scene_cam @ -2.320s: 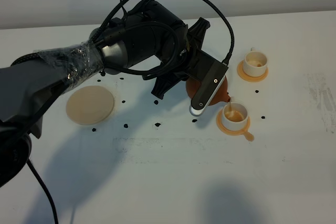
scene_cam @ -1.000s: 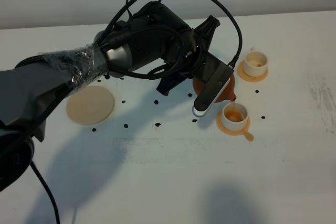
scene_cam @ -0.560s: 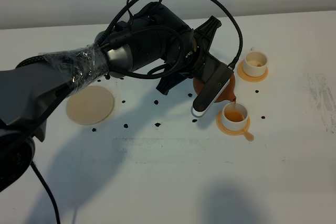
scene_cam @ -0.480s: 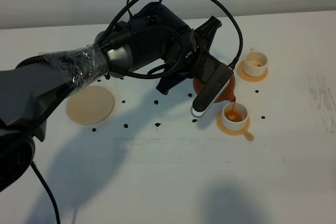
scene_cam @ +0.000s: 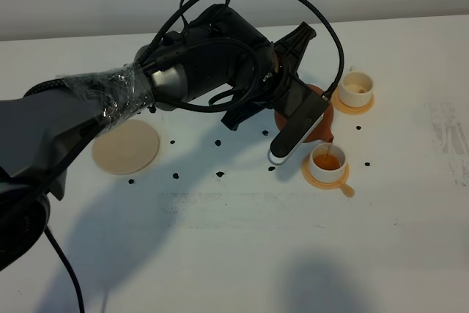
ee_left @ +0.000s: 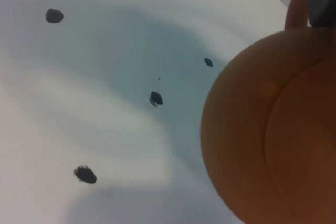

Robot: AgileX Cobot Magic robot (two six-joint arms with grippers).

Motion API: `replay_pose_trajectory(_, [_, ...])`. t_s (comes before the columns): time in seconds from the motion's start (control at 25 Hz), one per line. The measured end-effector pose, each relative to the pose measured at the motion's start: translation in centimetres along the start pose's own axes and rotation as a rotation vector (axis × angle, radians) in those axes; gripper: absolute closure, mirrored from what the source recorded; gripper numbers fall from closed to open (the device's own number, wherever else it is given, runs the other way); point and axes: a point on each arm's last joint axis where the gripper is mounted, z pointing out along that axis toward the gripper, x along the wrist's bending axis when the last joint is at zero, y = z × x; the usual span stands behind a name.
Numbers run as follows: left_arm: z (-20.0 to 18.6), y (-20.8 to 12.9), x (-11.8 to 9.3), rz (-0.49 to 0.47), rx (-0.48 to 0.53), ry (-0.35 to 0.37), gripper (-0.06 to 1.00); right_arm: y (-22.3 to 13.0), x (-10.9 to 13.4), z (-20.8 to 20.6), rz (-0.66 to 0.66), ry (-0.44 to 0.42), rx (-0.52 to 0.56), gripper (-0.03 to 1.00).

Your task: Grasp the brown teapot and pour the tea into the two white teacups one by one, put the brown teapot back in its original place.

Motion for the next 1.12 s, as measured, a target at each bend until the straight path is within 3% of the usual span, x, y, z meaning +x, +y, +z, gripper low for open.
replay_pose_trajectory(1.12, [-0.06, 0.22, 0.12, 0.067, 0.021, 0.002, 0.82, 0.0, 0.0, 0.0, 0.0, 0.0, 0.0, 0.5])
